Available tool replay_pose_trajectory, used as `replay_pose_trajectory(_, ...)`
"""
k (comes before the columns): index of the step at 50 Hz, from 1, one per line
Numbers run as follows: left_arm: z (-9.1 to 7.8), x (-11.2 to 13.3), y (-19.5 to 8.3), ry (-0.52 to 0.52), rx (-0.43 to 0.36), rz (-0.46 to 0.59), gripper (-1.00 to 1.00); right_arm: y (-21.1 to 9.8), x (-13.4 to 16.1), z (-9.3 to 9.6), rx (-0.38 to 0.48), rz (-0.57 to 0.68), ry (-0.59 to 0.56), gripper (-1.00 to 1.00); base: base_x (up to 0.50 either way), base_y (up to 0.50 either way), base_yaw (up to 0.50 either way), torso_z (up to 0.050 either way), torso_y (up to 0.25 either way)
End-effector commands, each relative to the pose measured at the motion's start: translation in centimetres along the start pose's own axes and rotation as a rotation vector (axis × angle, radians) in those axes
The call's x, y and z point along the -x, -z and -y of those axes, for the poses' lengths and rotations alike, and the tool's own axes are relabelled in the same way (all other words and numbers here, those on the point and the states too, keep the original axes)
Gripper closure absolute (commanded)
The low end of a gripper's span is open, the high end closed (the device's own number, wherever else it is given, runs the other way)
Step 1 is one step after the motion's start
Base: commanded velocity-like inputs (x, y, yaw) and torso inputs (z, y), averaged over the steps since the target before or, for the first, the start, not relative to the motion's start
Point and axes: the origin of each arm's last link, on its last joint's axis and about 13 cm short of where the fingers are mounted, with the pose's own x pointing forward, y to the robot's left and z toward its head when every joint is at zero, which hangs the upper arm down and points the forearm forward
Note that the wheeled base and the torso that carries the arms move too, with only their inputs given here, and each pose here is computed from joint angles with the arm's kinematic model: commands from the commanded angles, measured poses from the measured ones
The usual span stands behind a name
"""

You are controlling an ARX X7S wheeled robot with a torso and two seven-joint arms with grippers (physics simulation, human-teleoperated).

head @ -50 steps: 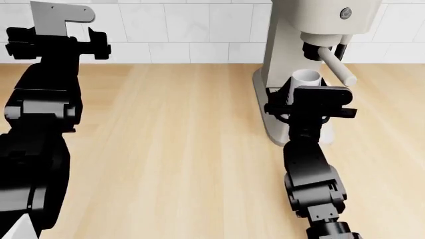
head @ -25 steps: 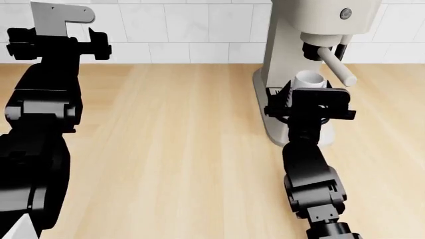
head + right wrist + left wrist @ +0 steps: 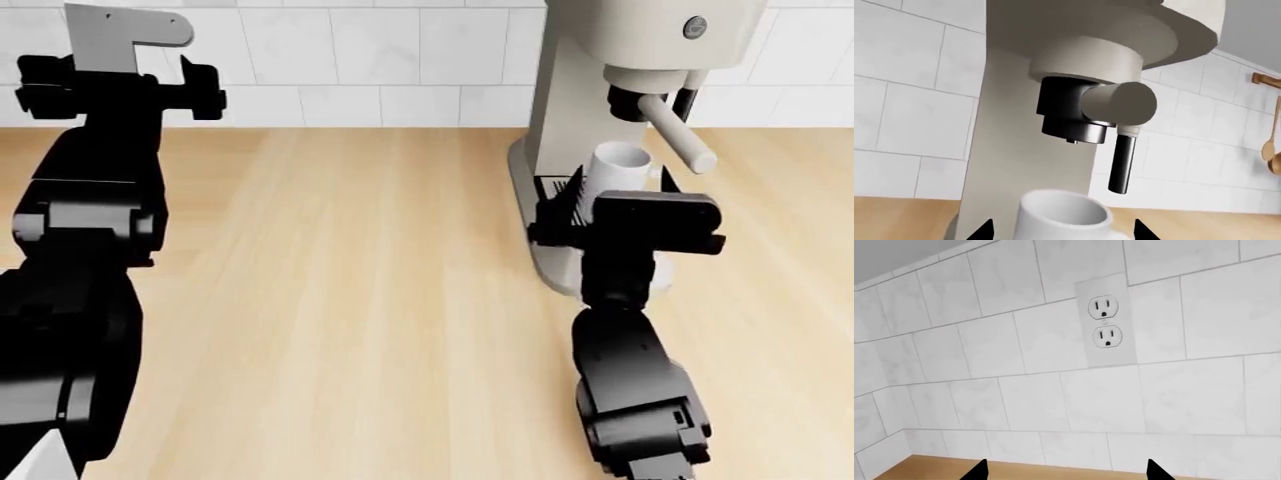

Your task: Pick the mug from the cabinet, place it under the coffee machine dispenser, and press the start button.

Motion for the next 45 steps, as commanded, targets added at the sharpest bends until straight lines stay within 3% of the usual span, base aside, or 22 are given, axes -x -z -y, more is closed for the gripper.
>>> replay_pose_trajectory(1,0.2,0.0,0.0,0.005,0.0,0.003,-1.0,-0.9,2.9,1.3,-0.039,0.01,-0.02,-1.0,0.0,0.0,0.0,0.0,0.0)
replay_pose_trajectory(8,0.3,0.0,0.0,0.011,0.002,0.006,-1.0,-2.2,6.6,3.1,-0.094,0.026,-0.055,-1.0,0.0,0.0,0.0,0.0,0.0)
replay_pose_trajectory(14,0.3,0.0,-0.1,0.021,0.004,0.013,-1.0,-4.5,10.7,5.8,-0.173,0.033,-0.103,-1.0,0.0,0.0,0.0,0.0,0.0)
replay_pose_trajectory(22,0.4,0.0,-0.2,0.018,-0.001,0.014,-1.0,-9.4,14.8,9.2,-0.279,0.009,-0.312,-1.0,0.0,0.0,0.0,0.0,0.0)
replay_pose_trajectory(26,0.4,0.0,-0.3,0.017,-0.001,0.014,-1.0,-11.4,15.4,11.0,-0.32,0.007,-0.377,-1.0,0.0,0.0,0.0,0.0,0.0)
replay_pose_trajectory(27,0.4,0.0,-0.4,0.015,-0.001,0.014,-1.0,-11.9,15.5,11.4,-0.326,0.009,-0.388,1.0,0.0,0.0,0.0,0.0,0.0)
replay_pose_trajectory(33,0.3,-0.1,-0.5,0.014,0.001,0.012,-1.0,-16.0,14.8,13.9,-0.33,0.123,-0.364,1.0,0.0,0.0,0.0,0.0,0.0)
replay_pose_trajectory(41,0.3,-0.1,-0.6,0.014,0.002,0.012,-1.0,-20.9,8.1,17.9,-0.185,0.165,-0.312,1.0,0.0,0.0,0.0,0.0,0.0)
replay_pose_trajectory(42,0.3,-0.1,-0.6,0.013,0.002,0.012,-1.0,-18.2,7.8,18.4,-0.228,0.025,-0.269,1.0,0.0,0.0,0.0,0.0,0.0)
replay_pose_trajectory(43,0.3,-0.1,-0.6,0.014,0.002,0.012,-1.0,-15.2,6.7,18.2,-0.219,-0.062,-0.258,1.0,0.0,0.0,0.0,0.0,0.0)
replay_pose_trajectory(44,0.3,-0.1,-0.6,0.015,0.002,0.012,-1.0,-13.2,6.9,15.9,-0.3,-0.223,-0.305,1.0,0.0,0.0,0.0,0.0,0.0)
replay_pose_trajectory(45,0.4,-0.1,-0.6,0.016,0.002,0.013,-1.0,-12.4,6.5,13.5,-0.293,-0.297,-0.405,1.0,0.0,0.0,0.0,0.0,0.0)
